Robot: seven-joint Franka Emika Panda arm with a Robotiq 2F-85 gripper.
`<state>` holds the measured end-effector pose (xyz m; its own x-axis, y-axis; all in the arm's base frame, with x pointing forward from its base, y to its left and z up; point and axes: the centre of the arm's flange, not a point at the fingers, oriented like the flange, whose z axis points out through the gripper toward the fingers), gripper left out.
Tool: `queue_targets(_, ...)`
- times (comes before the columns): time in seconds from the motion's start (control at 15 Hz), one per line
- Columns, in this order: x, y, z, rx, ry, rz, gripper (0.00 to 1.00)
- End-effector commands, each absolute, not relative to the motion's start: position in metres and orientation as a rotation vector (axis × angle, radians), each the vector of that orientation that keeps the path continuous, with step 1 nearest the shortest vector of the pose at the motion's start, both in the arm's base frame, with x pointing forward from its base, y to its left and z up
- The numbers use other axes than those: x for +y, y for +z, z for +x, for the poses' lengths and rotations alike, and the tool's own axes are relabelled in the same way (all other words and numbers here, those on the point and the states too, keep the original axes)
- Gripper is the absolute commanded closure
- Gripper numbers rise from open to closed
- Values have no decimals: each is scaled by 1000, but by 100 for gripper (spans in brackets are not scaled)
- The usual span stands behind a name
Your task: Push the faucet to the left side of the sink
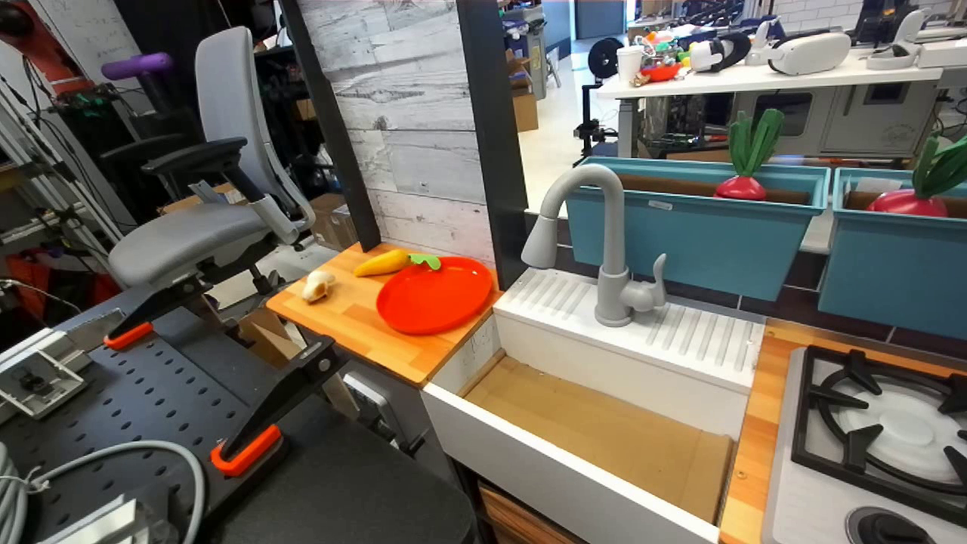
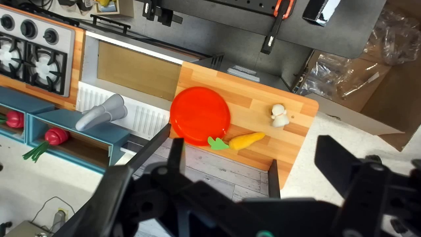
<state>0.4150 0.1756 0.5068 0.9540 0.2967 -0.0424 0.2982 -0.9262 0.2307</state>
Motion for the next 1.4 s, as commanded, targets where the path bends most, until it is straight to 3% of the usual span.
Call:
queue_targets(0.0, 173, 514, 415, 418, -5, 2886, 0)
queue_targets(0.6, 110, 492, 450, 167, -19, 2971, 0)
queue_targets(1.33, -55, 402, 500, -441, 161, 3168, 0)
